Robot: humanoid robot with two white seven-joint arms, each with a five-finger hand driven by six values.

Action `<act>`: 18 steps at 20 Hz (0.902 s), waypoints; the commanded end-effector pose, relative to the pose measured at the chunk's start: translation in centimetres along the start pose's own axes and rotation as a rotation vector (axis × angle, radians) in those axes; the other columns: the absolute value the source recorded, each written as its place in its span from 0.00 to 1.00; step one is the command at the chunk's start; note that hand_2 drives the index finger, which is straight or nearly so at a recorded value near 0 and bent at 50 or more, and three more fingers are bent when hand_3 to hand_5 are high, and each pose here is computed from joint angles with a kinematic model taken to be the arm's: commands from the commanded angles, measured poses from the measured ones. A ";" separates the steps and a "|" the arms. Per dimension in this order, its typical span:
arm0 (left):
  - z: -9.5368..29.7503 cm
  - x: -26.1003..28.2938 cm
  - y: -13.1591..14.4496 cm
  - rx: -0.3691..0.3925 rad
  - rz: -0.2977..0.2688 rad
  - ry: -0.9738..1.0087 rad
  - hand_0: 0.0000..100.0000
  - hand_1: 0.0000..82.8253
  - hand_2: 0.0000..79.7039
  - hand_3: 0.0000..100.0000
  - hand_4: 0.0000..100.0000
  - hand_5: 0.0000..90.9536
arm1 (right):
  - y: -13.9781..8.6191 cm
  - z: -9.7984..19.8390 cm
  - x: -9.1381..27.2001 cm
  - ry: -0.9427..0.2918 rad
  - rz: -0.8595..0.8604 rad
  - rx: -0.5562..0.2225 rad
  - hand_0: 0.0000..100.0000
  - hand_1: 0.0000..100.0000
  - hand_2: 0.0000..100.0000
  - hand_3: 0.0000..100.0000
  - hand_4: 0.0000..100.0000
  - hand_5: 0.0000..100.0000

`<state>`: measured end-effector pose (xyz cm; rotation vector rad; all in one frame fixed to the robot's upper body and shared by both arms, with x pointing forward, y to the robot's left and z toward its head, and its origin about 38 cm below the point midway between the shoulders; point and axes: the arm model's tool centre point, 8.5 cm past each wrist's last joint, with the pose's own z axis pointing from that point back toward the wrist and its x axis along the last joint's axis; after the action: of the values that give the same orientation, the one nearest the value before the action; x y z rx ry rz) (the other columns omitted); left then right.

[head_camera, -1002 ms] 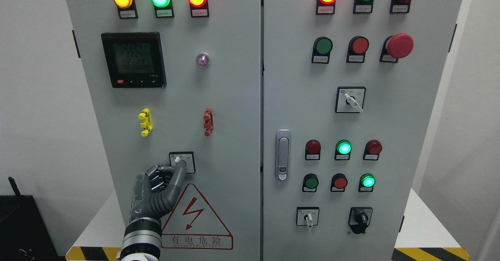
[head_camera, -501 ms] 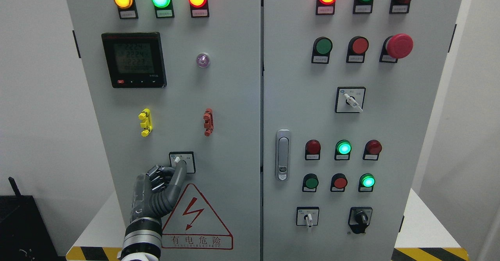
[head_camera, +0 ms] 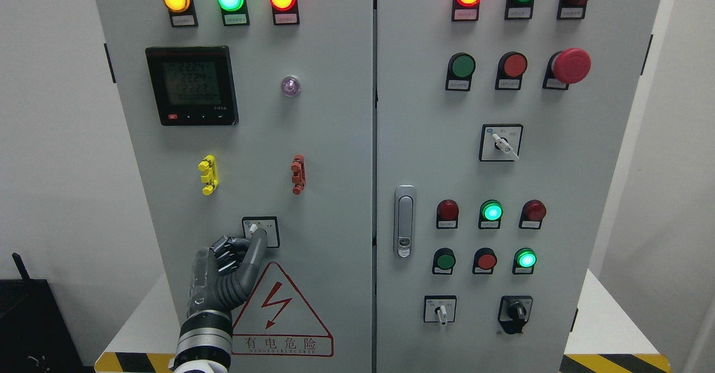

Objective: Turn on light switch 1

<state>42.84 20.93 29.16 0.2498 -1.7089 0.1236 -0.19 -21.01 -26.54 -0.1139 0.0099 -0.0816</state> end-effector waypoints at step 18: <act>0.2 0.2 -1.0 -0.031 0.001 -0.008 0.94 0.62 0.76 0.82 0.91 0.91 | 0.0 0.0 0.0 0.000 0.000 0.000 0.30 0.00 0.00 0.00 0.00 0.00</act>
<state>42.90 20.82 29.21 0.2412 -1.7139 0.1224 -0.19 -21.01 -26.54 -0.1140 0.0099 -0.0815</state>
